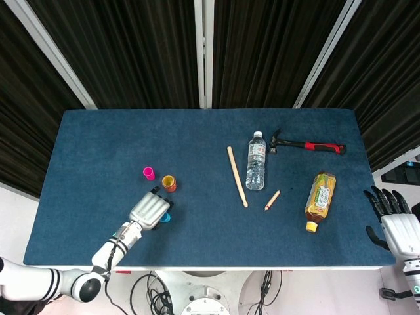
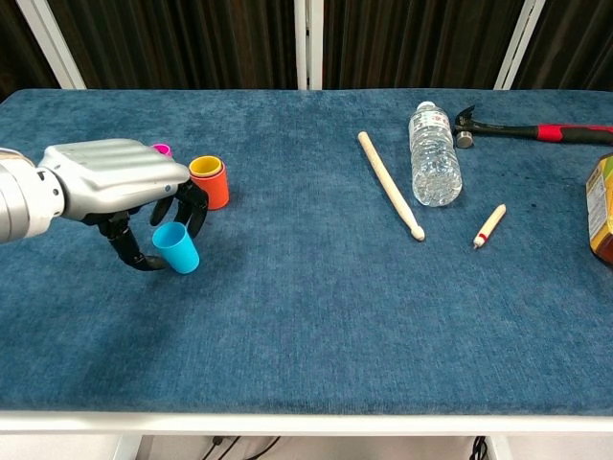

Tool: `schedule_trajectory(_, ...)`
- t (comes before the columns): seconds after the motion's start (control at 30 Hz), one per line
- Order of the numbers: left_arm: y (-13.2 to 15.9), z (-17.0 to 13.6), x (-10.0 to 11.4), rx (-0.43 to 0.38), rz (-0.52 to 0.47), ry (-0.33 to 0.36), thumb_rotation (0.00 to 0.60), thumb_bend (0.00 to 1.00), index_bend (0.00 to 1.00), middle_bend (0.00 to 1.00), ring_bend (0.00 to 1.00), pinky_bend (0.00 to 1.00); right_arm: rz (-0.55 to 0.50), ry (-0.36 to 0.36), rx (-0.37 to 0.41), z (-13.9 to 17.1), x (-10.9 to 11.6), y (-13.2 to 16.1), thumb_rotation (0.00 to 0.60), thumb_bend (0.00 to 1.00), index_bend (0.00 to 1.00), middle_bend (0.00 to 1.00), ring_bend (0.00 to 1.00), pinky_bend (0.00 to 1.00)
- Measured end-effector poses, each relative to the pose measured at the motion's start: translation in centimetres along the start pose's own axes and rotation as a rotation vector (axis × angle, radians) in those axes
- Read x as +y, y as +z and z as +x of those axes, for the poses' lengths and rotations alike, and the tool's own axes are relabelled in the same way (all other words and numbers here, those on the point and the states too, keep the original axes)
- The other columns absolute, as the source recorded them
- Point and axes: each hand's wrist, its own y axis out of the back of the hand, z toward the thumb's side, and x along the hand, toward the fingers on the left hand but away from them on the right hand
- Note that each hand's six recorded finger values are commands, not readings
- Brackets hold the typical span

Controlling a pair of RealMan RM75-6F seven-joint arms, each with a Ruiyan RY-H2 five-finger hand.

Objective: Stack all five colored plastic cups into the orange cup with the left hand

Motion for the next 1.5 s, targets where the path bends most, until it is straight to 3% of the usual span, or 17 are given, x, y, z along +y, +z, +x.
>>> schedule_trajectory(0.43, 0.0, -0.5, 2.1, -0.001, -0.003, 0.058, 0.600, 0.28, 0.50, 0.52, 0.55, 0.23, -0.003, -0.010, 0.000, 0.0, 0.3, -0.1, 0.600, 0.33, 0.00, 0.00, 0.00, 0.00)
schedule_trajectory(0.7, -1.3, -1.0, 6.5, 0.041, -0.041, 0.122, 0.600, 0.28, 0.50, 0.51, 0.55, 0.24, -0.005, -0.003, -0.001, 0.1, 0.1, -0.1, 0.600, 0.33, 0.00, 0.00, 0.00, 0.00)
schedule_trajectory(0.87, -2.3, -0.3, 8.5, 0.074, -0.088, 0.126, 0.600, 0.28, 0.50, 0.51, 0.55, 0.24, -0.007, -0.003, 0.001, -0.1, 0.1, 0.0, 0.600, 0.33, 0.00, 0.00, 0.00, 0.00)
schedule_trajectory(1.5, -3.7, 5.8, 7.8, 0.133, -0.093, 0.027, 0.600, 0.30, 0.49, 0.50, 0.55, 0.24, -0.014, -0.003, -0.008, -0.1, 0.2, -0.5, 0.600, 0.33, 0.00, 0.00, 0.00, 0.00)
